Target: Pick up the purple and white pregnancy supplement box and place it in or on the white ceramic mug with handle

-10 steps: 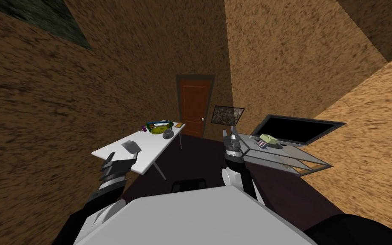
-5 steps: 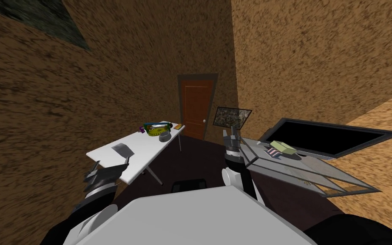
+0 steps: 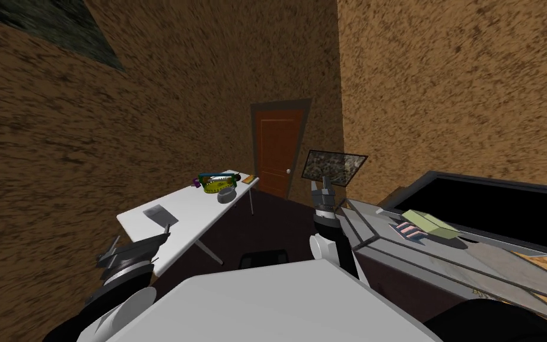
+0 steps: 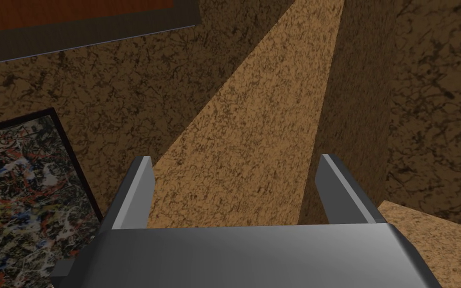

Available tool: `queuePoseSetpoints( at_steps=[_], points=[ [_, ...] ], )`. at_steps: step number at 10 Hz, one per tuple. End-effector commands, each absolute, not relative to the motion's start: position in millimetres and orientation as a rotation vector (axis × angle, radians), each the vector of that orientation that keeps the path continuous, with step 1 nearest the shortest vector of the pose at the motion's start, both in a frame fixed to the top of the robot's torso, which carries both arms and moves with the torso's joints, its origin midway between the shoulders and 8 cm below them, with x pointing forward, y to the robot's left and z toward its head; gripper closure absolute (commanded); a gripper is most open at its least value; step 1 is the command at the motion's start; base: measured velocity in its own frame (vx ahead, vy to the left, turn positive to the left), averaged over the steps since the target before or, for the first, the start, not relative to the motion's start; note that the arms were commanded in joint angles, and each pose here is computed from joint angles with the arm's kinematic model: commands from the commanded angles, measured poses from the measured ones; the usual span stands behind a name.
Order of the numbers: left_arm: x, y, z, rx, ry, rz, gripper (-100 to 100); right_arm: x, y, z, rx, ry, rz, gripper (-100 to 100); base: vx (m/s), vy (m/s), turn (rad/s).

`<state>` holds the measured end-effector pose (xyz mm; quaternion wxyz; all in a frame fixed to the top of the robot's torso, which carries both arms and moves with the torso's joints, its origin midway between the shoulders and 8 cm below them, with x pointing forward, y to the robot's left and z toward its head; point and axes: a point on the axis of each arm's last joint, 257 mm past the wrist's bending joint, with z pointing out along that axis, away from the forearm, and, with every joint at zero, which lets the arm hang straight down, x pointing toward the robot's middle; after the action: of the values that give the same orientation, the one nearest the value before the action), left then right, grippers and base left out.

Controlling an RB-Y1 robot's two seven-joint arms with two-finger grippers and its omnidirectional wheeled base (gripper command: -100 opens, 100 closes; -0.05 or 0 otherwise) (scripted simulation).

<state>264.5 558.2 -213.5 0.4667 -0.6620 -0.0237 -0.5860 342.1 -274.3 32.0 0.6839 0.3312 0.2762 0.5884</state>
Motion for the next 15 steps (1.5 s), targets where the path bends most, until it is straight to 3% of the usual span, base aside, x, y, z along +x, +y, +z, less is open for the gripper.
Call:
queuePoseSetpoints(
  at_steps=[1, 8, 14, 15],
  points=[
    [259.7, 567.0, -215.1, -1.634, -0.105, -1.446, -100, 342.1, -274.3, 32.0, 0.742, 0.619, 1.319, 0, 0.151, -0.060, 0.057],
    [236.9, 615.1, -230.9, -1.656, -0.438, -1.492, -100, 342.1, -274.4, 32.0, 0.742, 0.619, 1.319, 0, 0.176, -0.026, 0.143],
    [219.4, 621.9, -252.3, -1.658, -0.655, -1.506, -100, 342.1, -274.3, 32.0, 0.742, 0.619, 1.319, 0, 0.152, 0.014, 0.081],
    [219.4, 621.7, -252.8, -1.659, -0.658, -1.506, 0, 342.1, -274.3, 32.1, 0.742, 0.619, 1.319, 0, 0.014, 0.002, -0.002]
  ],
)
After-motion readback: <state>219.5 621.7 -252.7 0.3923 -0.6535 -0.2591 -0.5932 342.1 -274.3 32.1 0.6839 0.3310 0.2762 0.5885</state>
